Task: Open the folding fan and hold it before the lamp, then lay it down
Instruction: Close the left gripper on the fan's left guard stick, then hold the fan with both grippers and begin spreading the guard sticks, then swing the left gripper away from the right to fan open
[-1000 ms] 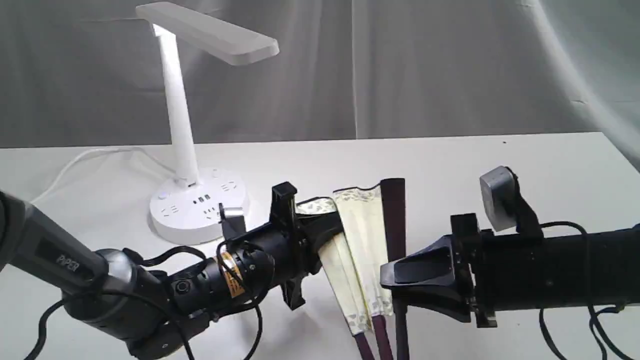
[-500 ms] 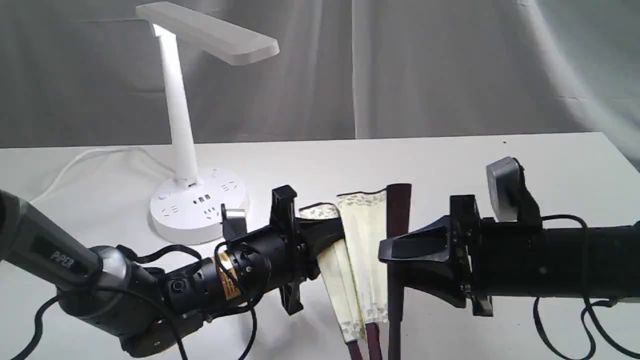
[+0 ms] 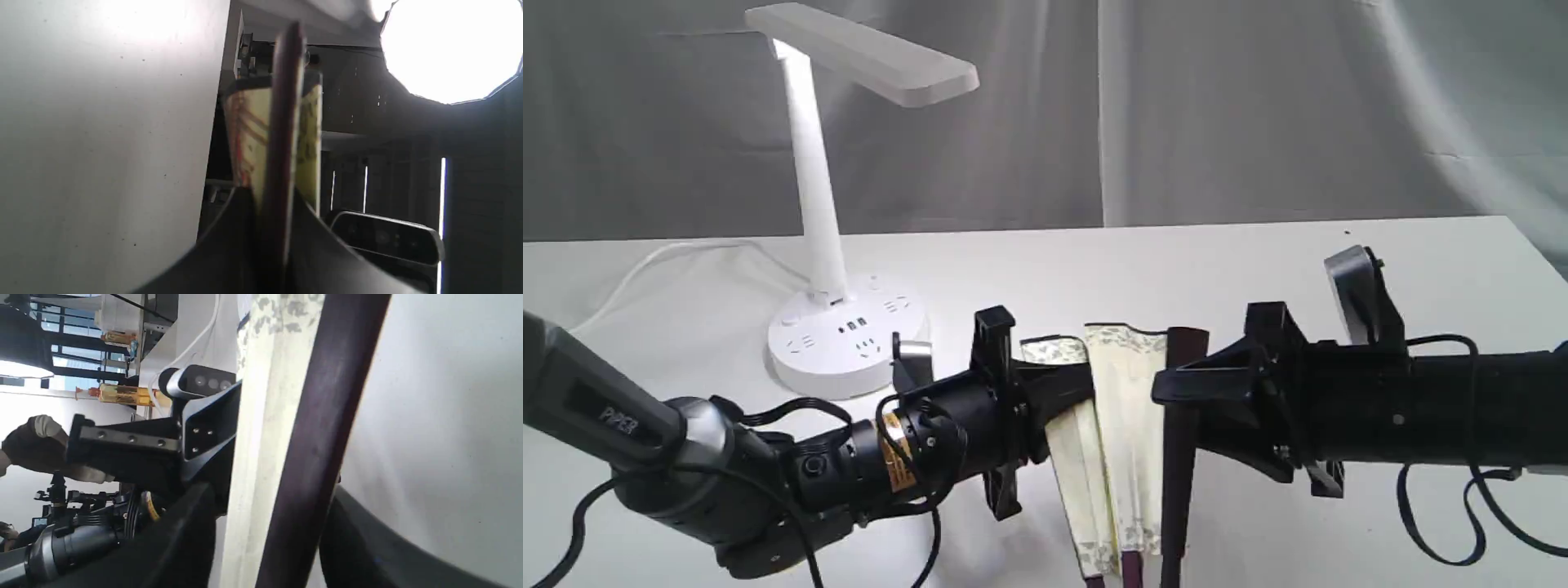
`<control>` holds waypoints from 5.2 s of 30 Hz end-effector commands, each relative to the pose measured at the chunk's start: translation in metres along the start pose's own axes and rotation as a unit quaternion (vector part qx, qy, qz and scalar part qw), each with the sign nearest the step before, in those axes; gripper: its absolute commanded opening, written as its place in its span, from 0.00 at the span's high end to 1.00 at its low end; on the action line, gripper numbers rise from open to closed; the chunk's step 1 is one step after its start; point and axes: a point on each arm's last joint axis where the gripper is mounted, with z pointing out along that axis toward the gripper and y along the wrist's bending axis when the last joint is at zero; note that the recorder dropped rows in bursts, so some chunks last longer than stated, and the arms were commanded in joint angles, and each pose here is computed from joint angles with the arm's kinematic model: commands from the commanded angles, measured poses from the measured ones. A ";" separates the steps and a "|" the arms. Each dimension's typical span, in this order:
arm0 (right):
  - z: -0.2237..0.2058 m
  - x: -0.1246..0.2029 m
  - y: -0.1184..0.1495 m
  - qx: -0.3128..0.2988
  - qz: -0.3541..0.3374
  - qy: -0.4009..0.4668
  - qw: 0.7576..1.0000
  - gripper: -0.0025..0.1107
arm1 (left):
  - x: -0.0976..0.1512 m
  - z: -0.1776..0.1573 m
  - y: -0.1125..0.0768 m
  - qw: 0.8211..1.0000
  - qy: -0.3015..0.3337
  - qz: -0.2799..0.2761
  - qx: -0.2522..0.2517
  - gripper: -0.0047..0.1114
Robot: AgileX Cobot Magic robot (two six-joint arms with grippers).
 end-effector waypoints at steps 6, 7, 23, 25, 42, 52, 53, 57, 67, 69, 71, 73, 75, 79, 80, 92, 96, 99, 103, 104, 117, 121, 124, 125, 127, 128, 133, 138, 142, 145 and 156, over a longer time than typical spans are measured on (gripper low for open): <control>-0.001 -0.003 0.004 -0.003 -0.001 -0.009 1.000 0.73 | 0.003 0.000 -0.017 1.000 0.010 0.011 0.023 0.96; -0.001 -0.003 0.004 -0.003 -0.001 -0.009 1.000 0.76 | 0.003 0.000 -0.017 1.000 0.011 0.012 0.022 0.96; -0.001 -0.003 0.004 -0.003 -0.009 -0.009 1.000 0.98 | -0.002 -0.004 -0.017 1.000 0.015 0.018 0.018 0.84; -0.001 -0.003 0.004 -0.003 -0.009 -0.009 1.000 0.98 | -0.003 -0.004 -0.017 1.000 0.015 0.018 0.017 0.79; -0.001 -0.004 0.003 0.002 -0.008 -0.011 1.000 0.98 | -0.007 -0.012 -0.015 0.999 0.042 0.031 0.001 0.84; -0.002 -0.008 0.003 0.014 -0.013 -0.021 1.000 0.98 | -0.007 -0.012 -0.014 0.999 0.044 0.016 -0.001 0.88; -0.001 -0.011 0.005 0.011 -0.018 -0.022 1.000 0.98 | -0.007 -0.012 -0.014 0.999 0.044 0.012 -0.001 0.85; -0.001 -0.022 0.014 -0.003 -0.022 -0.029 0.999 0.98 | -0.007 -0.012 -0.014 0.999 0.044 0.010 -0.001 0.75; -0.001 -0.024 0.008 0.029 -0.006 -0.044 0.999 0.98 | -0.007 -0.012 -0.014 0.999 0.043 -0.003 -0.001 0.63; -0.001 -0.024 0.009 0.023 -0.007 -0.042 0.999 0.98 | -0.008 -0.012 -0.015 0.999 0.041 -0.004 0.000 0.63; -0.001 -0.024 0.009 0.023 -0.007 -0.042 0.999 0.98 | -0.008 -0.012 -0.015 0.999 0.040 -0.005 0.000 0.63; -0.001 -0.024 0.009 0.022 -0.007 -0.041 0.999 0.98 | -0.009 -0.012 -0.015 0.999 0.035 -0.006 0.002 0.66; -0.001 -0.023 0.011 0.013 -0.007 -0.037 0.999 0.98 | -0.010 -0.012 -0.016 1.000 0.027 -0.010 0.006 0.74; -0.001 -0.022 0.014 -0.003 -0.007 -0.030 1.000 0.98 | -0.014 -0.012 -0.017 1.000 0.007 -0.016 0.015 0.96; -0.001 -0.022 0.014 -0.004 -0.008 -0.029 1.000 0.98 | -0.014 -0.012 -0.018 1.000 0.004 -0.015 0.016 0.96; -0.020 -0.033 0.006 -0.010 0.011 -0.057 0.998 0.98 | -0.015 -0.018 -0.040 0.998 -0.033 0.006 0.047 0.96; -0.029 -0.038 0.003 -0.014 0.016 -0.069 0.997 0.98 | -0.014 -0.026 -0.053 0.996 -0.064 0.010 0.065 0.96; -0.036 -0.041 0.000 -0.017 0.021 -0.080 0.996 0.98 | -0.013 -0.032 -0.057 0.994 -0.083 0.009 0.071 0.96; -0.051 -0.048 -0.006 -0.017 0.031 -0.103 0.994 0.98 | -0.014 -0.042 -0.060 0.989 -0.125 0.004 0.078 0.96; -0.057 -0.051 -0.009 -0.015 0.037 -0.113 0.993 0.98 | -0.013 -0.045 -0.061 0.988 -0.132 0.003 0.079 0.96; -0.116 -0.066 -0.028 -0.035 0.061 -0.190 0.979 0.98 | -0.011 -0.081 -0.062 0.964 -0.254 0.005 0.076 0.96; -0.129 -0.068 -0.033 -0.030 0.067 -0.209 0.975 0.98 | -0.013 -0.083 -0.065 0.958 -0.276 0.004 0.084 0.96; -0.137 -0.069 -0.036 -0.028 0.070 -0.222 0.972 0.98 | -0.011 -0.081 -0.065 0.955 -0.282 -0.002 0.087 0.96; -0.140 -0.070 -0.037 -0.027 0.069 -0.226 0.971 0.98 | -0.010 -0.080 -0.065 0.954 -0.285 -0.003 0.088 0.96; -0.147 -0.070 -0.040 -0.024 0.072 -0.237 0.969 0.98 | -0.005 -0.077 -0.064 0.951 -0.295 -0.002 0.089 0.96; -0.150 -0.071 -0.041 -0.023 0.073 -0.241 0.967 0.98 | -0.003 -0.075 -0.064 0.949 -0.301 -0.005 0.090 0.96; -0.165 -0.071 -0.047 -0.020 0.079 -0.263 0.961 0.98 | 0.005 -0.070 -0.063 0.942 -0.323 -0.013 0.094 0.96; -0.178 -0.071 -0.052 -0.014 0.086 -0.279 0.956 0.98 | 0.010 -0.067 -0.063 0.943 -0.320 -0.013 0.093 0.96; -0.187 -0.068 -0.056 -0.008 0.097 -0.284 0.954 0.98 | 0.011 -0.067 -0.063 0.943 -0.318 -0.013 0.093 0.96; -0.193 -0.068 -0.059 -0.005 0.100 -0.291 0.951 0.98 | 0.011 -0.066 -0.063 0.944 -0.317 -0.013 0.093 0.96; -0.214 -0.064 -0.067 0.007 0.107 -0.315 0.943 0.98 | 0.025 -0.060 -0.060 0.935 -0.338 -0.040 0.100 0.96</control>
